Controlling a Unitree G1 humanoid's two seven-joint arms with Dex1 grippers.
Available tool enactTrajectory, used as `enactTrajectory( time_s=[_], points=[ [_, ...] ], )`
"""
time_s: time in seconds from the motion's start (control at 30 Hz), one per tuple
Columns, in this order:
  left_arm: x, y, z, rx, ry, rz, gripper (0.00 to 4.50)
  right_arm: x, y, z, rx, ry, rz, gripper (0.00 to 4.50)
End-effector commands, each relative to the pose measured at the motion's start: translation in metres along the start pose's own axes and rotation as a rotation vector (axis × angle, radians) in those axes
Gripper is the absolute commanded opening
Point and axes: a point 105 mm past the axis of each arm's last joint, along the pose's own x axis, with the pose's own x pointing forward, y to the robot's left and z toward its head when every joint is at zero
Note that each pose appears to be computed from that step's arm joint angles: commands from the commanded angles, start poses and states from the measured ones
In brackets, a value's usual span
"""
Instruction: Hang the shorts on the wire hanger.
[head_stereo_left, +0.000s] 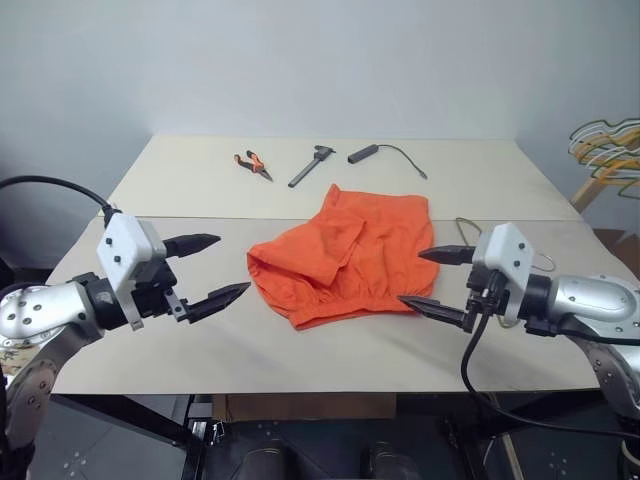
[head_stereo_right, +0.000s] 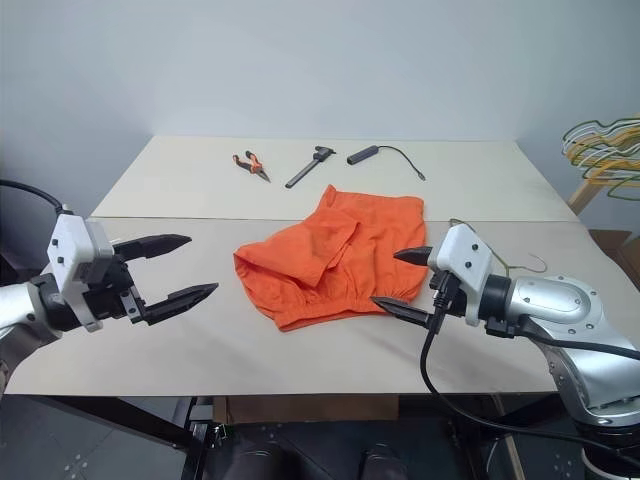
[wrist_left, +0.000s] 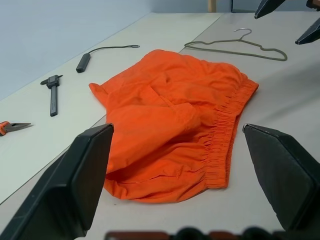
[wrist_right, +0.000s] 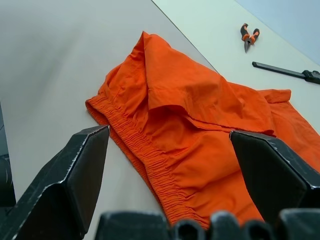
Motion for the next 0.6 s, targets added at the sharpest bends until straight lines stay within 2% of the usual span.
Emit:
enactTrajectory(
  time_s=[0.03, 0.27, 0.6],
  points=[
    [-0.002, 0.003, 0.007, 0.022, -0.026, 0.016, 4.5, -0.005, -0.002, 0.012, -0.038, -0.026, -0.016, 4.46],
    [-0.002, 0.001, 0.007, 0.036, -0.017, 0.003, 4.5, 0.0, 0.008, 0.013, -0.078, 0.002, 0.007, 4.46],
    [-0.005, 0.003, 0.009, 0.028, -0.031, 0.007, 4.5, 0.036, 0.017, -0.006, -0.026, 0.243, -0.049, 4.46]
  ],
)
